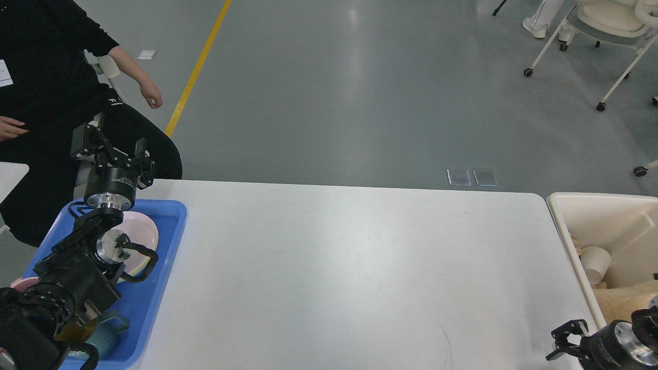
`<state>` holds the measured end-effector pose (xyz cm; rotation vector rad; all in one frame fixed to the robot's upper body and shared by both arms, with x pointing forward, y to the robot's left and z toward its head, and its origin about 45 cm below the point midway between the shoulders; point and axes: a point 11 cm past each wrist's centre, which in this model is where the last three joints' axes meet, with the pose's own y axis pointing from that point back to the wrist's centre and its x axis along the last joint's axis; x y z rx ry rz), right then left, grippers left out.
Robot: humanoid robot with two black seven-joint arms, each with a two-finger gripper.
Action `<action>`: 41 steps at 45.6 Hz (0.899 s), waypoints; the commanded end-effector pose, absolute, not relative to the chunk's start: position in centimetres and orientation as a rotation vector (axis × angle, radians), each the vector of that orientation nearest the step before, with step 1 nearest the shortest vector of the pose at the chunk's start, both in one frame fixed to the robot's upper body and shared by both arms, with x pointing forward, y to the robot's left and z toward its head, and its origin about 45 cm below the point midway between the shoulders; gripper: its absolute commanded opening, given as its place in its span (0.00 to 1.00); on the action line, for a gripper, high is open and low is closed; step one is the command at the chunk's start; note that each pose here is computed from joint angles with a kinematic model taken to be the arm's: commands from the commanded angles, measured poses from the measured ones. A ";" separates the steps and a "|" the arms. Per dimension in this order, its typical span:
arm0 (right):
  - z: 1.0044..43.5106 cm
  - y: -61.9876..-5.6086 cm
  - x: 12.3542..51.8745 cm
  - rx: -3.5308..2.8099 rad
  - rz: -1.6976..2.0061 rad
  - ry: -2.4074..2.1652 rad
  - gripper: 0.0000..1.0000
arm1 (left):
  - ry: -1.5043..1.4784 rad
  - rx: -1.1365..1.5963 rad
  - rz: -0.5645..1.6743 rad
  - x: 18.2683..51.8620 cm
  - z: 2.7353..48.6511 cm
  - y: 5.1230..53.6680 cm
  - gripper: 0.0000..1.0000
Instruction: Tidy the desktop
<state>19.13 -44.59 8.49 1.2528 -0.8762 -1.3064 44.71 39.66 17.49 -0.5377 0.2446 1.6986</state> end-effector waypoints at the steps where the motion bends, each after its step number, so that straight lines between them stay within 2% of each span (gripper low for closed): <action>1: 8.2 -44.9 18.8 1.237 -1.293 -0.888 0.45 | 0.244 -0.538 1.698 44.7 17.5 39.6 0.96; 2: 8.1 -45.0 18.8 1.231 -1.289 -0.891 0.33 | 0.244 -0.538 1.698 44.7 17.5 39.6 0.96; 4: 8.0 -45.2 18.6 1.218 -1.269 -0.888 0.19 | 0.245 -0.538 1.699 44.7 17.5 39.7 0.96; 6: 8.0 -45.5 18.6 1.211 -1.232 -0.879 0.16 | 0.244 -0.538 1.698 44.7 17.5 39.6 0.96; 12: 8.1 -45.5 19.7 1.249 -1.140 -0.865 0.14 | 0.245 -0.538 1.699 44.7 17.5 39.7 0.96; 17: 8.5 -45.8 20.7 1.273 -1.085 -0.873 0.01 | 0.244 -0.538 1.698 44.7 17.5 39.6 0.96; 27: 9.7 -45.3 23.6 1.343 -1.027 -0.922 0.00 | 0.245 -0.538 1.699 44.7 17.5 39.7 0.96; 41: 15.5 -44.1 31.0 1.515 -0.914 -1.073 0.00 | 0.244 -0.538 1.698 44.7 17.5 39.6 0.96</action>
